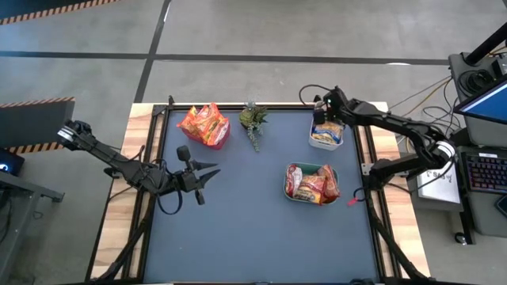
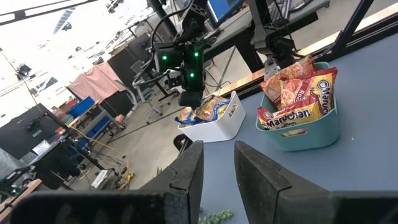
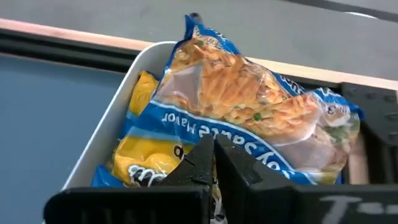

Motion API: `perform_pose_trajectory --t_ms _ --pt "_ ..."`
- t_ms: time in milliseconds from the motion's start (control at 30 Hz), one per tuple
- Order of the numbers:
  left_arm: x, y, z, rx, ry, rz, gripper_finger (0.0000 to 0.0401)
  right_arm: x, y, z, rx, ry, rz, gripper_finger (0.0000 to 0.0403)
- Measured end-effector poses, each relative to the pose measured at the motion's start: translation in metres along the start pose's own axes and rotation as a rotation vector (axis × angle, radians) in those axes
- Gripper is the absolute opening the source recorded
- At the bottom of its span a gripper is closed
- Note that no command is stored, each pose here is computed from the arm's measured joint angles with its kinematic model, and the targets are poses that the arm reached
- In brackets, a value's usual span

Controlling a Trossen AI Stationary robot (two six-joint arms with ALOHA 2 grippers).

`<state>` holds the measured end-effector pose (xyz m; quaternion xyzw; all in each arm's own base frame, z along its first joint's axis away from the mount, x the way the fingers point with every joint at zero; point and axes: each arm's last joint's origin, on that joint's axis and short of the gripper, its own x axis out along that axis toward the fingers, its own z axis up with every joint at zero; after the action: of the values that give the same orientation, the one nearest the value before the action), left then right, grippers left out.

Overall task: Sort Maruchan noodles
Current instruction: Put the blue noodle pack into the white bin, then return to Home Position

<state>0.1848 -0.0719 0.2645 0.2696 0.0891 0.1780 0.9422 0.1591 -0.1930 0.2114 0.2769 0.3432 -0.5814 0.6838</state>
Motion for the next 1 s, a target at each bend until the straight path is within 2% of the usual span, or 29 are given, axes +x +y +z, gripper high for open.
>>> perform_pose_trajectory --t_ms 167,567,800,900,1000 --pt "0.0 0.0 0.0 0.0 0.0 0.0 0.0073 -0.002 0.008 -0.003 -0.009 -0.004 0.039 0.0009" --pt "0.0 0.0 0.0 -0.001 0.0 0.0 0.0073 -0.005 0.007 -0.003 -0.015 -0.009 0.043 0.0009" --pt "0.0 0.0 0.0 -0.013 0.0 0.0 0.0073 -0.048 0.003 0.009 0.01 -0.16 0.13 0.0009" --pt "0.0 0.0 0.0 -0.033 0.0 0.0 0.0073 -0.07 0.008 -0.002 -0.017 -0.208 0.212 0.0009" --pt "0.0 0.0 0.0 -0.07 0.0 0.0 0.0073 -0.089 0.019 -0.027 -0.071 -0.255 0.344 0.0009"
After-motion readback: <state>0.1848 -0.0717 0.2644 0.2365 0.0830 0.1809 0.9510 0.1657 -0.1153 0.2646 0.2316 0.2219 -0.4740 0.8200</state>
